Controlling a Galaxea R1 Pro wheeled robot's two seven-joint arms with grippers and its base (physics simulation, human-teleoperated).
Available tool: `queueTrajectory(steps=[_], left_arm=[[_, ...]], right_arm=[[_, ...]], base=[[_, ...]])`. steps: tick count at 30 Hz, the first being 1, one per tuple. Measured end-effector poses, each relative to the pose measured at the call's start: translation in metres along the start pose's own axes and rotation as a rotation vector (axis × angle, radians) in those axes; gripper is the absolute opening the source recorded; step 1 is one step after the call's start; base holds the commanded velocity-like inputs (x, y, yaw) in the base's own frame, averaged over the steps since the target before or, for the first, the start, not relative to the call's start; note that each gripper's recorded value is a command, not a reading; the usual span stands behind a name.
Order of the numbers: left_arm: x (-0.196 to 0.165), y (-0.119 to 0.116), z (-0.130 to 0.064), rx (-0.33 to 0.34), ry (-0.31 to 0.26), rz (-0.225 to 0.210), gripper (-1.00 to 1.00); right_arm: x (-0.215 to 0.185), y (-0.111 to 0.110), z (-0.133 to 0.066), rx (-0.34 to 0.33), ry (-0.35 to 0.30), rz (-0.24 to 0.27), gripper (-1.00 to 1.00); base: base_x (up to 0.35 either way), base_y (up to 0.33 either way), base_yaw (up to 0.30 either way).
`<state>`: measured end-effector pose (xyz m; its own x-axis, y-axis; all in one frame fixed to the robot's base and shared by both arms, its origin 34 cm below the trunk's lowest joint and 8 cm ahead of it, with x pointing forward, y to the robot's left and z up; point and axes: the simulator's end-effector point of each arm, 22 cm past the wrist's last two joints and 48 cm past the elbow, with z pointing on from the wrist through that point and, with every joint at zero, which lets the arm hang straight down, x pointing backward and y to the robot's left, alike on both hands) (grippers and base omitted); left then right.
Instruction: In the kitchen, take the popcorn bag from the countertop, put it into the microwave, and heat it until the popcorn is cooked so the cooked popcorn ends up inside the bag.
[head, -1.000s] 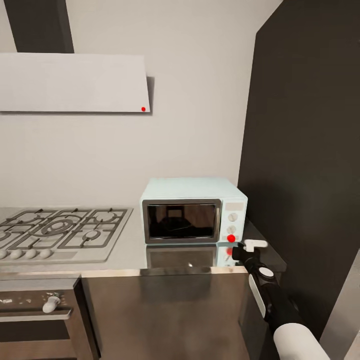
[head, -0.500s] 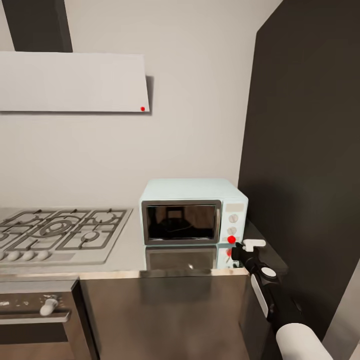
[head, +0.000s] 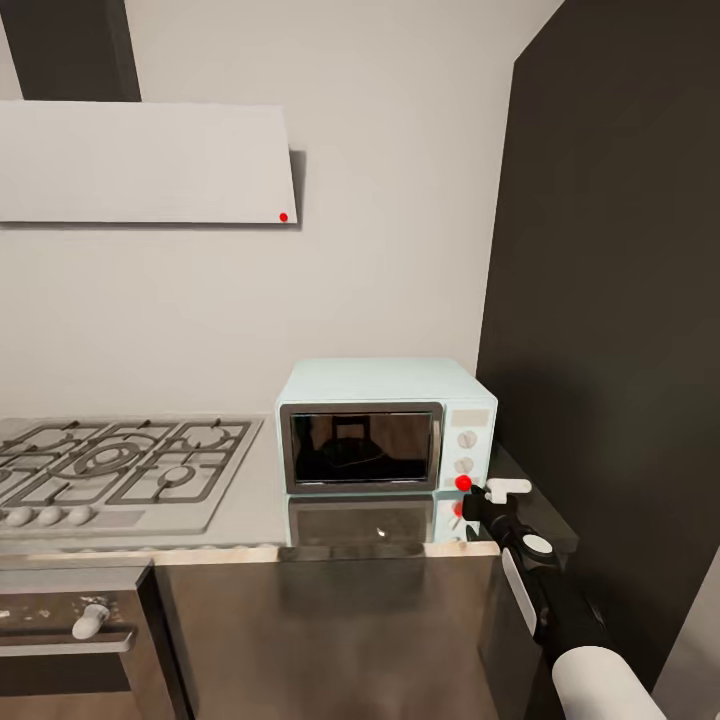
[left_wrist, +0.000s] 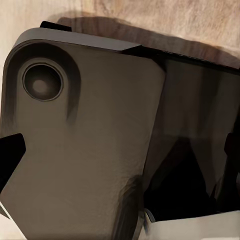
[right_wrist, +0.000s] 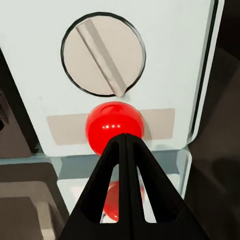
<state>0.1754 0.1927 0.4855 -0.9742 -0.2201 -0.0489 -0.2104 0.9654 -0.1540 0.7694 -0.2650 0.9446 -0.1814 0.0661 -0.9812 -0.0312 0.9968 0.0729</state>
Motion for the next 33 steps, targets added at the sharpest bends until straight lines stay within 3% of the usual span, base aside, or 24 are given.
queueTrajectory(steps=[11,18,21,33], left_arm=[[0.0,0.0,0.0,0.0,-0.002,0.0,1.0],[0.0,0.0,-0.001,0.001,-0.003,0.0,1.0],[0.0,0.0,0.0,0.0,0.0,0.0,1.0],[0.0,0.0,0.0,0.0,0.001,0.0,1.0]], right_arm=[[0.001,0.004,-0.002,-0.02,0.0,0.004,-1.0],[0.001,0.004,-0.002,-0.017,0.004,0.004,-1.0],[0.034,0.004,0.0,-0.013,0.071,0.004,-1.0],[0.035,0.006,0.001,-0.022,0.069,0.004,-1.0]], base=[[0.139,0.0,0.0],[0.002,0.0,0.0],[0.0,0.0,0.0],[-0.091,0.0,0.0]])
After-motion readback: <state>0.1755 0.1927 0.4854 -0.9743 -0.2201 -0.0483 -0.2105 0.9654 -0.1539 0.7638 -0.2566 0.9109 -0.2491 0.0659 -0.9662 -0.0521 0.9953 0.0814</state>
